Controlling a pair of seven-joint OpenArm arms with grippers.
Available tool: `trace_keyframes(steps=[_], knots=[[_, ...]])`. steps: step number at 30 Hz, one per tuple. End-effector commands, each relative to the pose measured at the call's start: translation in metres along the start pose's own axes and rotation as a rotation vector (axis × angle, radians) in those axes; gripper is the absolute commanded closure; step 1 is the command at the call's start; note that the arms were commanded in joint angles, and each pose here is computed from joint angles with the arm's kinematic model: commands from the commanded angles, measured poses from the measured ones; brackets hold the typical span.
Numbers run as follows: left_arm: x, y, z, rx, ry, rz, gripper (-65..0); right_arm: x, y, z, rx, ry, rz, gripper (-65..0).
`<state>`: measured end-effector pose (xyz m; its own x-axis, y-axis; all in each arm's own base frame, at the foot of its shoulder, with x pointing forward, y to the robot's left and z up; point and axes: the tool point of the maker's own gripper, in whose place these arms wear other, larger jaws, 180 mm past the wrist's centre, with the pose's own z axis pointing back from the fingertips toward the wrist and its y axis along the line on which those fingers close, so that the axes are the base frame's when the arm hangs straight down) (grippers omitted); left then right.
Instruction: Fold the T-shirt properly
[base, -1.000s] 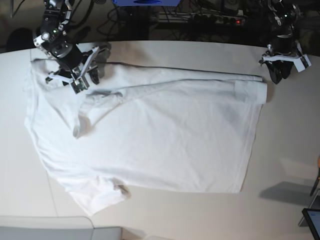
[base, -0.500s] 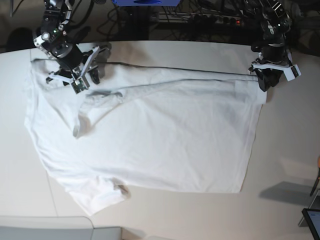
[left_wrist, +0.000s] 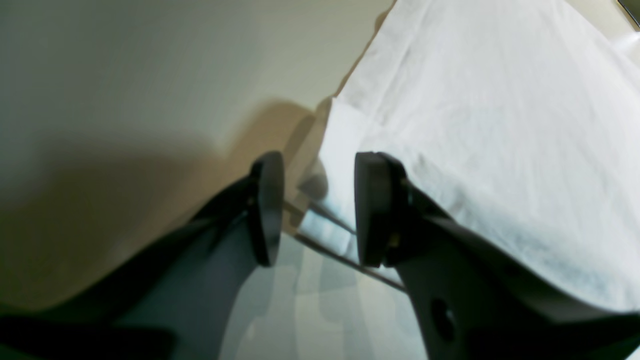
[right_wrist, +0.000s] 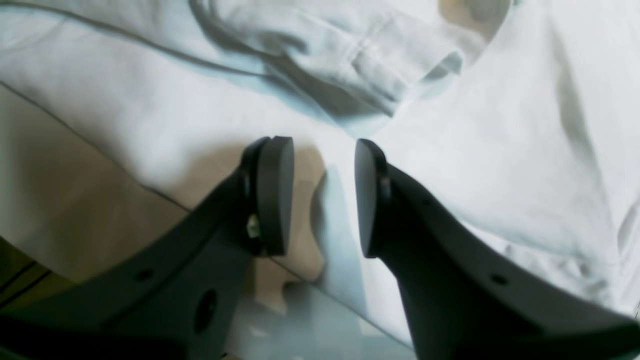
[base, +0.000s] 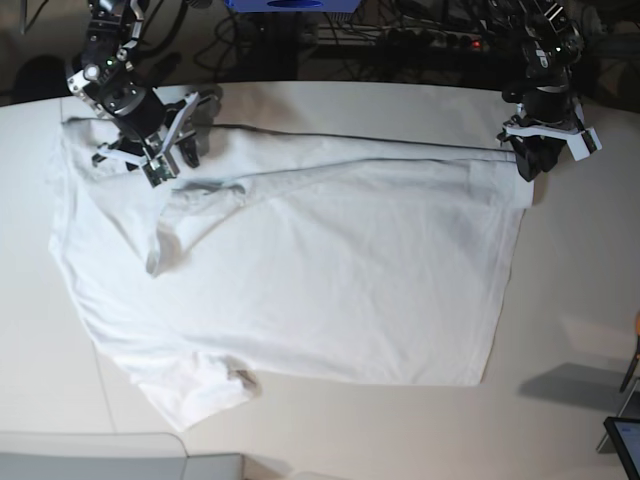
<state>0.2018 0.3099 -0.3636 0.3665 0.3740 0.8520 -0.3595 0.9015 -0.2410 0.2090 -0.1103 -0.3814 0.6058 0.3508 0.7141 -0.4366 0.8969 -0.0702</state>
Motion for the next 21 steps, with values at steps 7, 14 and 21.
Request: trace_keyframes(steps=[7,14,21], knots=[[0.012,-0.004,-0.001,-0.018,-0.041,-0.003,-23.5,0.010,-0.002,0.002,-0.005,-0.041,0.002,-19.7],[0.013,-0.004,-0.001,-0.018,-0.042,-0.006,-23.2,0.010,-0.002,0.002,-0.005,-0.041,0.002,-19.7],[-0.003,0.004,-0.004,-0.001,-0.003,0.015,-9.9,0.010,-0.002,0.002,-0.005,-0.041,0.002,-19.7]])
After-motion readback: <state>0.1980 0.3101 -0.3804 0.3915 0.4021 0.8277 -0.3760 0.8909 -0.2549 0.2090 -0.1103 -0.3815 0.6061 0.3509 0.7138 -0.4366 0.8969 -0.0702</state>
